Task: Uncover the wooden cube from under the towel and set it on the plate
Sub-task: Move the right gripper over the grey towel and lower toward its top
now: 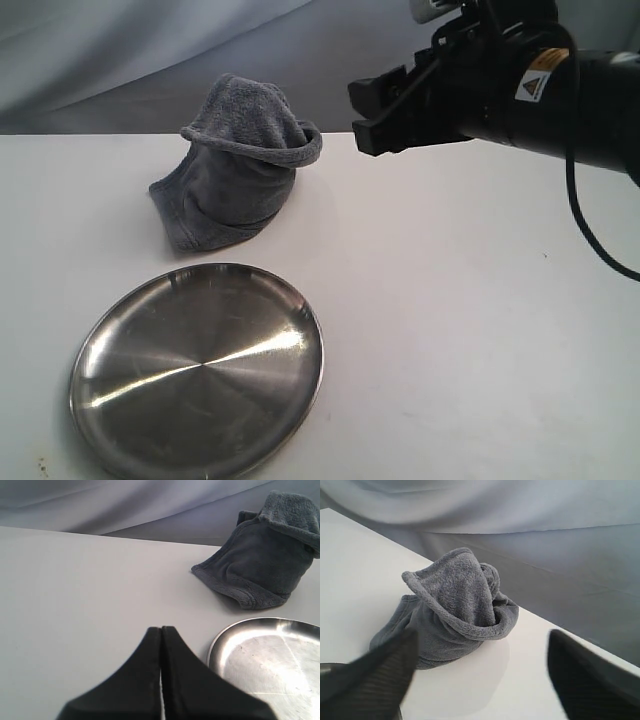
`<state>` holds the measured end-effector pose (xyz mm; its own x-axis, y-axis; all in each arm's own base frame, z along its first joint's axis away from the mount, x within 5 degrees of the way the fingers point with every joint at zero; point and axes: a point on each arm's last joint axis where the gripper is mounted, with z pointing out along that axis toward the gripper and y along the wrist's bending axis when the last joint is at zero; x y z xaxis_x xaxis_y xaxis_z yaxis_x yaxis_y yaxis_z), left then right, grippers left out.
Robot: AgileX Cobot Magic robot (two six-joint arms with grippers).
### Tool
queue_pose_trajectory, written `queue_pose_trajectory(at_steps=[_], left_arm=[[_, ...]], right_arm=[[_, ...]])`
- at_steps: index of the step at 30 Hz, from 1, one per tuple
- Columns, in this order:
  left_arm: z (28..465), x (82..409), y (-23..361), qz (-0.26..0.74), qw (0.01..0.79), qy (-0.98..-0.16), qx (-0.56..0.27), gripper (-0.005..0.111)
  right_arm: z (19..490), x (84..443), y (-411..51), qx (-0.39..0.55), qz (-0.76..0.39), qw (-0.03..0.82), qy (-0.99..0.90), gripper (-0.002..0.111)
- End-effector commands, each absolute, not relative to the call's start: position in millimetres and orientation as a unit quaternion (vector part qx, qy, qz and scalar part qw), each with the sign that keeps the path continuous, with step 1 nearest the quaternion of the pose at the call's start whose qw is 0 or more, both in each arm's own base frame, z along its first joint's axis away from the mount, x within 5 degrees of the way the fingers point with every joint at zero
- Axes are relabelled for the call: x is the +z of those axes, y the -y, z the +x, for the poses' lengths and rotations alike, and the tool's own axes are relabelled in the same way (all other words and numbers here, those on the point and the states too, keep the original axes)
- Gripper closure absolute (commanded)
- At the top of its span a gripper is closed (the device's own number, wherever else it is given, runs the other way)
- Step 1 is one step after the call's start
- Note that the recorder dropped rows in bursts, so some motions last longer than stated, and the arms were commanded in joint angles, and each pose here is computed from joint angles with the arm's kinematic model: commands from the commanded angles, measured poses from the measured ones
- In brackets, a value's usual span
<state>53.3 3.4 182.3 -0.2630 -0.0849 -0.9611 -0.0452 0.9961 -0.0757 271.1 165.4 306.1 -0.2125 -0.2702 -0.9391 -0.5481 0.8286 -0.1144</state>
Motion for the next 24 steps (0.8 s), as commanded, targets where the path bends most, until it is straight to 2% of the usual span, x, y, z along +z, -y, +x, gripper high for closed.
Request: queue_pose_trajectory(at_steps=[1,9,11,16,24], left_arm=[[53,182,-3,-0.042,0.608,-0.793,-0.021,0.107],[53,182,-3,-0.042,0.608,-0.793,-0.021,0.107],[53,182,-3,-0.042,0.608,-0.793,-0.021,0.107],[53,182,-3,-0.042,0.608,-0.793,-0.021,0.107],[53,182,-3,-0.042,0.608,-0.793,-0.021,0.107]], right_arm=[[272,308,-167,0.116,-0.277,0.578,-0.759,0.003],[272,310,-167,0.120,-0.271,0.586,-0.754,0.003],[273,311,-166,0.146,-0.228,0.586,-0.763,0.003],[275,320,-166,0.132,-0.236,0.627,-0.731,0.003],[303,304,-181,0.125,-0.241,0.610,-0.745,0.003]])
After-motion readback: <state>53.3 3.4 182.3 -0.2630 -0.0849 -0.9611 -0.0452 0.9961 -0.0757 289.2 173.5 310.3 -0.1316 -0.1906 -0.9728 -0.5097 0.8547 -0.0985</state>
